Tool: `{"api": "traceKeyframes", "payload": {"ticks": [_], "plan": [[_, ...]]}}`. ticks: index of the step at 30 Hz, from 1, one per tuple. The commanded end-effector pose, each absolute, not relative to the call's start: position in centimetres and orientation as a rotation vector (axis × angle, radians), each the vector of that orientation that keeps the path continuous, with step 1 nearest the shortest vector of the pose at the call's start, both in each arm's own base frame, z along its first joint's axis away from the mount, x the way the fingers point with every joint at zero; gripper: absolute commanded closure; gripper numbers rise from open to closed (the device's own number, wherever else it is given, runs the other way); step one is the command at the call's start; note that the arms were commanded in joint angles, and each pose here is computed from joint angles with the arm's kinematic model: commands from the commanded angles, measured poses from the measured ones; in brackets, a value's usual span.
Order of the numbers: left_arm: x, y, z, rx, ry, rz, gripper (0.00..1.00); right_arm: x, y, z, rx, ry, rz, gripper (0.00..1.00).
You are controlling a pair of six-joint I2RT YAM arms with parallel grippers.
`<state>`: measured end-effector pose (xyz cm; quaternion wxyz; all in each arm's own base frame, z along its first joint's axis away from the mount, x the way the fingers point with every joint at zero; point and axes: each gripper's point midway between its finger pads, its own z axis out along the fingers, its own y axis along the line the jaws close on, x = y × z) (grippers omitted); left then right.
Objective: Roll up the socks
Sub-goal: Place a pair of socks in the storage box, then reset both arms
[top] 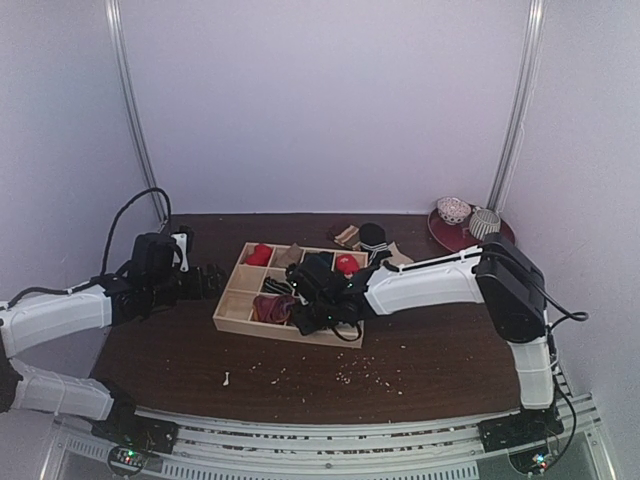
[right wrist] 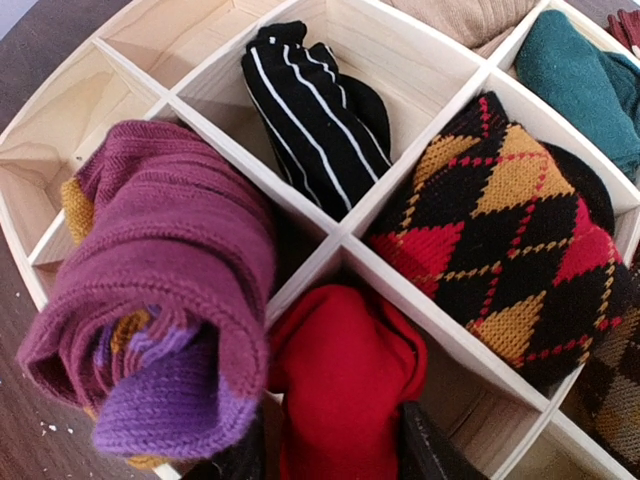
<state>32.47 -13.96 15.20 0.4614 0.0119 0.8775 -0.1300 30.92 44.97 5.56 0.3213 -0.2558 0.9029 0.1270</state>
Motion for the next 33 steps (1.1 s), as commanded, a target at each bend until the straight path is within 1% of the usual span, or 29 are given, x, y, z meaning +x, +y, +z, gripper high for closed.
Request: {"api": "traceKeyframes", "payload": {"ticks": [1, 6, 10, 14, 15, 17, 20, 25, 30, 33], "plan": [[33.0, -14.3, 16.6, 0.032, 2.112, -0.349, 0.02, 30.7, 42.3, 6.3, -0.671, 2.438, 0.248, 0.55], [32.9, -14.1, 17.1, 0.023, 2.092, -0.347, 0.02, 32.0, 42.1, 10.4, -0.629, 2.359, 0.308, 0.54], [33.1, -13.9, 17.3, 0.013, 2.083, -0.336, 0.02, 32.5, 42.4, 14.2, -0.634, 2.265, 0.362, 0.49], [33.2, -14.1, 17.2, 0.017, 2.087, -0.344, 0.02, 32.7, 42.3, 15.9, -0.627, 2.228, 0.405, 0.47], [33.2, -14.1, 17.2, 0.015, 2.087, -0.346, 0.02, 32.7, 42.2, 16.1, -0.625, 2.228, 0.417, 0.5], [33.3, -14.2, 17.4, -0.007, 2.085, -0.358, 0.02, 32.6, 42.0, 16.1, -0.609, 2.241, 0.44, 0.6], [33.5, -14.0, 17.8, -0.071, 2.078, -0.378, 0.02, 32.4, 41.2, 16.4, -0.57, 2.237, 0.476, 0.61], [33.9, -11.6, 17.8, -0.312, 2.06, -0.325, 0.02, 32.6, 39.0, 17.0, -0.518, 2.217, 0.476, 0.57], [33.8, -11.1, 18.3, -0.333, 2.031, -0.314, 0.02, 32.4, 36.9, 17.4, -0.501, 2.21, 0.444, 0.51], [33.9, -11.2, 19.1, -0.319, 2.019, -0.315, 0.02, 32.3, 35.9, 17.6, -0.498, 2.203, 0.424, 0.43]]}}
